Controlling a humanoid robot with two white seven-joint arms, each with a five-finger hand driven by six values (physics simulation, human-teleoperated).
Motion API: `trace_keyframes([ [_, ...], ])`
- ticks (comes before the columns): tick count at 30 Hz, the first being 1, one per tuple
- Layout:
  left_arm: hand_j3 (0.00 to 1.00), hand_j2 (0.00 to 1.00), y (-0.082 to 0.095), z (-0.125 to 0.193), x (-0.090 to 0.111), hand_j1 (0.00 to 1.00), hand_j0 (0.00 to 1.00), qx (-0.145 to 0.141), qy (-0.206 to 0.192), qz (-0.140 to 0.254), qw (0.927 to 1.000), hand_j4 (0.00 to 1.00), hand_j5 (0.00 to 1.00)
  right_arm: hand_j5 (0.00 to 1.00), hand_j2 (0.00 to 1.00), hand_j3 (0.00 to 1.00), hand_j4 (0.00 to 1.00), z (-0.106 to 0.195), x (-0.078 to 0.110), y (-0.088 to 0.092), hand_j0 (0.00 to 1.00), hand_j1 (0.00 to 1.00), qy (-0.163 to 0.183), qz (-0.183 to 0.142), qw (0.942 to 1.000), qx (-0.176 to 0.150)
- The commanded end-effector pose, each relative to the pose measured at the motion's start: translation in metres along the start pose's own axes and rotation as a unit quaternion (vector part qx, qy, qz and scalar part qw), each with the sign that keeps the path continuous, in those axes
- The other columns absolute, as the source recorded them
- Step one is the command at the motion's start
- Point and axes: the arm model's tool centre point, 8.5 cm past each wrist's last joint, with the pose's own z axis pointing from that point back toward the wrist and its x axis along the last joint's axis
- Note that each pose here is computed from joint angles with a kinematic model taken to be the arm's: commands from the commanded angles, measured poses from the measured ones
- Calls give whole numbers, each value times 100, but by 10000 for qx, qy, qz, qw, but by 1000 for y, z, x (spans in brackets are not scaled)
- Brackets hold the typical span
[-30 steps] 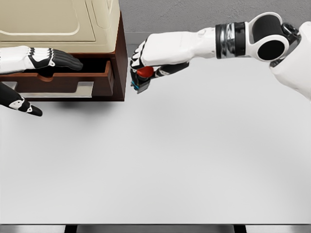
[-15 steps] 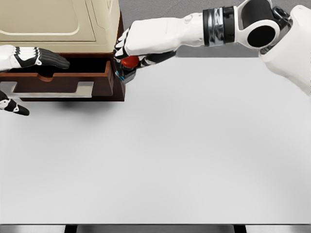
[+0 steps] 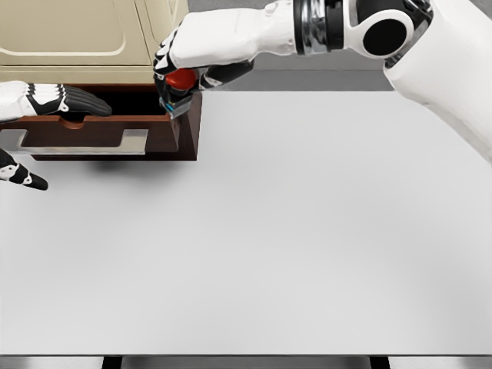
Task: Open the cabinet drawer with left arm, and place a switch into the drawer with right arm
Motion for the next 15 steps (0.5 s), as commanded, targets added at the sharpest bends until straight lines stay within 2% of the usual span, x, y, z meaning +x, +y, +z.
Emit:
trace_keyframes([
  [1,100,100,1,0,0,100,100,30,-4,28,10000,100,100,50,50,50,50,-5,-3,0,50,50,1,-89,10000,-37],
  [15,100,100,-4,0,-2,100,100,-5,12,103,9999,100,100,49,49,49,49,-35,-15,-7,49,49,80,-252,9996,-24],
])
